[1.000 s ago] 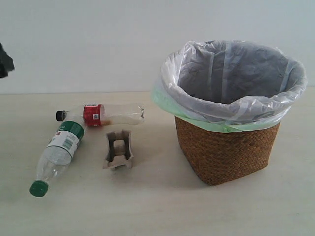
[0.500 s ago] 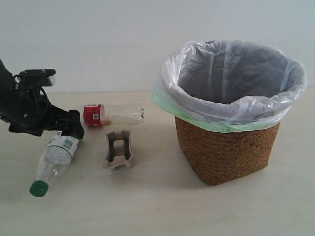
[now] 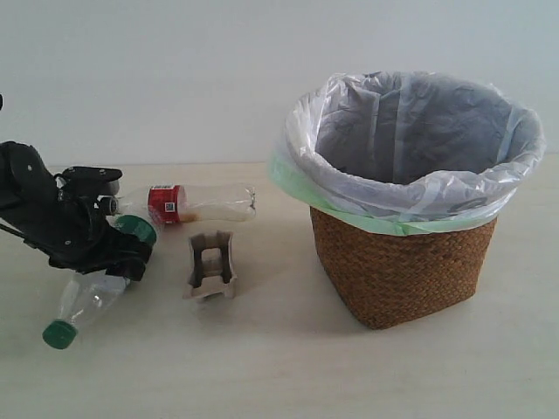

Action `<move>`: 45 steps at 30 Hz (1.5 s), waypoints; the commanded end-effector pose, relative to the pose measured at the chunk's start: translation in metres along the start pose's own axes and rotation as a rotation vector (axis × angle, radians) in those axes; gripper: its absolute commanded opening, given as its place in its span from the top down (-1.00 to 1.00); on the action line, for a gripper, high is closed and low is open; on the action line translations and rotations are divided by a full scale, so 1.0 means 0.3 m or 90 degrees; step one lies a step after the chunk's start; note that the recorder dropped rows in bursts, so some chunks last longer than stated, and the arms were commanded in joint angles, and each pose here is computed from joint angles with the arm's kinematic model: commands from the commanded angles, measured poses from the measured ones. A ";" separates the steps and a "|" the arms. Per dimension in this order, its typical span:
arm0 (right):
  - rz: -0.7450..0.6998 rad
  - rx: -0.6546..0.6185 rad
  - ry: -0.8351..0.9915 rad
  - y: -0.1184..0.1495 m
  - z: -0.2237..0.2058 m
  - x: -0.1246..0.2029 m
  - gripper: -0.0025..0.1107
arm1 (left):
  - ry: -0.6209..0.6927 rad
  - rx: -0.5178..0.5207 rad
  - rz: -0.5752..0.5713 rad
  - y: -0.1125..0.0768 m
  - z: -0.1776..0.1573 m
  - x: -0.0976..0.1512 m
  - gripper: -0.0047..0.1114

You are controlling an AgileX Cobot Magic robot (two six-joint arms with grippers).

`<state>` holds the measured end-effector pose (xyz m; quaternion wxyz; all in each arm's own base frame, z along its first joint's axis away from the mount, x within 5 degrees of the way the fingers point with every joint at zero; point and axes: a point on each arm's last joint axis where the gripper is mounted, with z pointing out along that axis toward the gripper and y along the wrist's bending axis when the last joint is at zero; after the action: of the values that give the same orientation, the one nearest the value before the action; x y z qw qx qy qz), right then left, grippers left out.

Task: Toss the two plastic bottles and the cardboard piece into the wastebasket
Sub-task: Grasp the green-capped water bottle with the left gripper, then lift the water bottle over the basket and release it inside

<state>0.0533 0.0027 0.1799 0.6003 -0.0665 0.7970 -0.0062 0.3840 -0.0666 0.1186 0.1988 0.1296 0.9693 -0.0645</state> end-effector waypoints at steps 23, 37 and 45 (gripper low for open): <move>0.000 0.004 -0.009 -0.001 -0.001 -0.004 0.96 | -0.169 -0.179 -0.037 0.014 -0.622 -0.173 0.85; 0.000 0.004 -0.009 -0.001 -0.001 -0.004 0.96 | -0.170 -0.296 -0.061 0.047 -0.852 -0.234 0.85; 0.000 0.004 -0.009 -0.001 -0.001 -0.004 0.96 | -0.099 -0.040 -0.045 -0.069 -0.667 -0.265 0.85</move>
<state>0.0533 0.0027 0.1799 0.6003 -0.0665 0.7970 -0.0062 0.3688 -0.0462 0.3474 0.2939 0.0530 0.9540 0.0247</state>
